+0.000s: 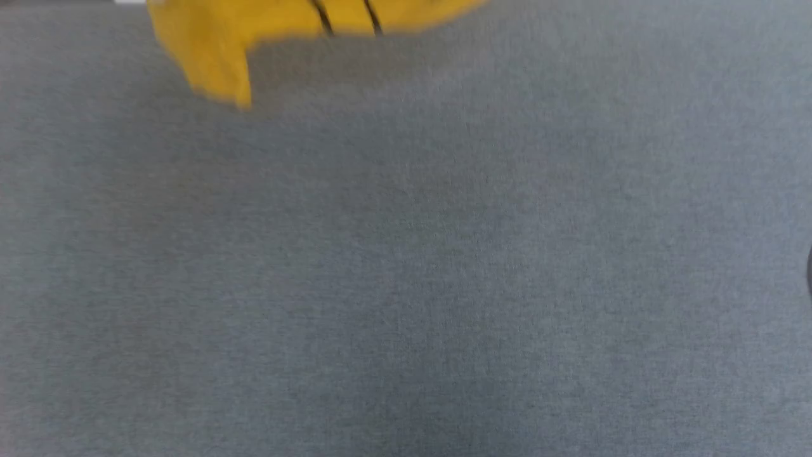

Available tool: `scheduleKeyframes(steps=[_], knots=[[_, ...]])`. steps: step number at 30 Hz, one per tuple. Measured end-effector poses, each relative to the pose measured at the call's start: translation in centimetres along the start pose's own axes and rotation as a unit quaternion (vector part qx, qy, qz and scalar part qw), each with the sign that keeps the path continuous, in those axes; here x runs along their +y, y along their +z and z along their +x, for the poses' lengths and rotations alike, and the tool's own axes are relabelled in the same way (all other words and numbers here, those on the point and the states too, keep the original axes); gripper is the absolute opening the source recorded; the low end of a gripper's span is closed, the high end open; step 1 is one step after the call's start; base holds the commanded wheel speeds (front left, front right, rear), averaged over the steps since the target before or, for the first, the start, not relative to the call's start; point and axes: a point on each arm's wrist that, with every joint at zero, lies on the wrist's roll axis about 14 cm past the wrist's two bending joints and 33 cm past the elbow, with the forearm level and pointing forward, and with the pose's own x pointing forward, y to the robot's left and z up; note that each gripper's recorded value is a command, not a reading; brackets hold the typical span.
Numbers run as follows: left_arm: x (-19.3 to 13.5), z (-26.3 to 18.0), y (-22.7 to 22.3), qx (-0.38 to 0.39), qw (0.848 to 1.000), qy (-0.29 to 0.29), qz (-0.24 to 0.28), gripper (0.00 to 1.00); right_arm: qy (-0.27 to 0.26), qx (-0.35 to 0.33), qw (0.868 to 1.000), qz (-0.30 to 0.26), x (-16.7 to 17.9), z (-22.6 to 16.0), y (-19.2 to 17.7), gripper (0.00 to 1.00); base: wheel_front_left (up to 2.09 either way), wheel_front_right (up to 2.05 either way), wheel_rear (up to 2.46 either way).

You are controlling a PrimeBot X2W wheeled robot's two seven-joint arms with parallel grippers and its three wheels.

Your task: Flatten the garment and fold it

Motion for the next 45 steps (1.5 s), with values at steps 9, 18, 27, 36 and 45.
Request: scheduleKeyframes(steps=[9, 18, 27, 36, 45], knots=[[-0.1, 4.4, -4.9, -0.064, 0.998, 0.016, -0.012, 0.0, -0.02, -0.027, 0.999, 0.008, -2.1, 5.9, -2.9, 0.0, 0.0, 0.0, 0.0], [-0.9, 4.2, -16.1, 0.005, 0.999, -0.004, -0.048, 0.0, -0.035, 0.052, 0.998, 0.017, -4.9, 9.0, -12.5, 0.0, 0.0, 0.0, 0.0], [-0.9, -1.8, -22.3, 0.084, 0.991, -0.024, -0.105, 0.0, -0.016, 0.136, 0.988, 0.068, -5.4, 5.0, -22.1, 0.0, 0.0, 0.0, 0.0], [-1.3, -14.0, -23.8, 0.164, 0.975, -0.026, -0.147, 0.0, 0.006, 0.181, 0.975, 0.125, -3.8, -6.7, -27.2, 0.0, 0.0, 0.0, 0.0], [-2.1, -31.3, -25.8, 0.291, 0.931, 0.041, -0.217, 0.0, -0.028, 0.246, 0.954, 0.168, -3.2, -19.9, -32.2, 0.0, 0.0, 0.0, 0.0]])
